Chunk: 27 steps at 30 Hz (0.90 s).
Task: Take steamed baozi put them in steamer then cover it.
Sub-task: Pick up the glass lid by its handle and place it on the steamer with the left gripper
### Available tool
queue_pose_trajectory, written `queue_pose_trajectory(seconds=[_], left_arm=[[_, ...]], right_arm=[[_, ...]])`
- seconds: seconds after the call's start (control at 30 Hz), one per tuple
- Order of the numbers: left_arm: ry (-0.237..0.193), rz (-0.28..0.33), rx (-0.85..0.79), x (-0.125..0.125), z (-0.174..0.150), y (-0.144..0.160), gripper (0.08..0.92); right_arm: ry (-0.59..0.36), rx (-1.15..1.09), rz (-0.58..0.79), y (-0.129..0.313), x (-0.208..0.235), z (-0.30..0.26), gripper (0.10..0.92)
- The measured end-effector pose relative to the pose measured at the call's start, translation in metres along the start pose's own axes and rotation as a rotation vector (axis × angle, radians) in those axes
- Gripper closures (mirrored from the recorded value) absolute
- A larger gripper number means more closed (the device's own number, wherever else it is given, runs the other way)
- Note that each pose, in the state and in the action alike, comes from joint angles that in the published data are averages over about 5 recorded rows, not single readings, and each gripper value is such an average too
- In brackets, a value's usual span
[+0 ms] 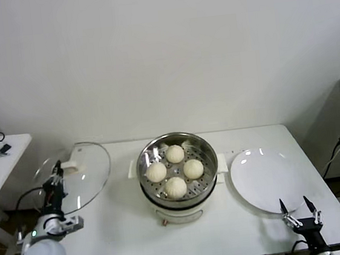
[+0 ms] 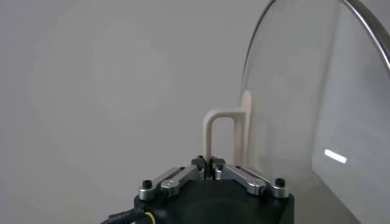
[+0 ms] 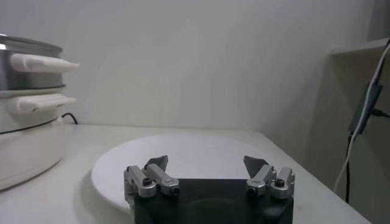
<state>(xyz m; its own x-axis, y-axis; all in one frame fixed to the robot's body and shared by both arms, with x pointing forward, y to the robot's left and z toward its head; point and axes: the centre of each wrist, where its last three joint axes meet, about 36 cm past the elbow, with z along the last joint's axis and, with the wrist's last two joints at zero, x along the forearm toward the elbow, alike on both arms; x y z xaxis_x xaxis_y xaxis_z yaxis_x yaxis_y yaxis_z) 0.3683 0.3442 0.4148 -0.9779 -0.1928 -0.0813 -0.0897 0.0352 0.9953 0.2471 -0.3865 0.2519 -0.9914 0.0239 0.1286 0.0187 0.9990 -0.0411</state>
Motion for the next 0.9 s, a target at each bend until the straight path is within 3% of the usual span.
queue_pose_trajectory(seconds=[0.33,0.9], left_arm=[[-0.046,-0.024,0.026,0.010,-0.088,0.041,0.861],[-0.156,0.076,0.088,0.038,-0.250,0.036,0.861]], right_arm=[[-0.007,0.016,-0.032,0.003,0.000,-0.003,0.200],[-0.025,0.017,-0.048,-0.006,-0.002,0.003,0.200]])
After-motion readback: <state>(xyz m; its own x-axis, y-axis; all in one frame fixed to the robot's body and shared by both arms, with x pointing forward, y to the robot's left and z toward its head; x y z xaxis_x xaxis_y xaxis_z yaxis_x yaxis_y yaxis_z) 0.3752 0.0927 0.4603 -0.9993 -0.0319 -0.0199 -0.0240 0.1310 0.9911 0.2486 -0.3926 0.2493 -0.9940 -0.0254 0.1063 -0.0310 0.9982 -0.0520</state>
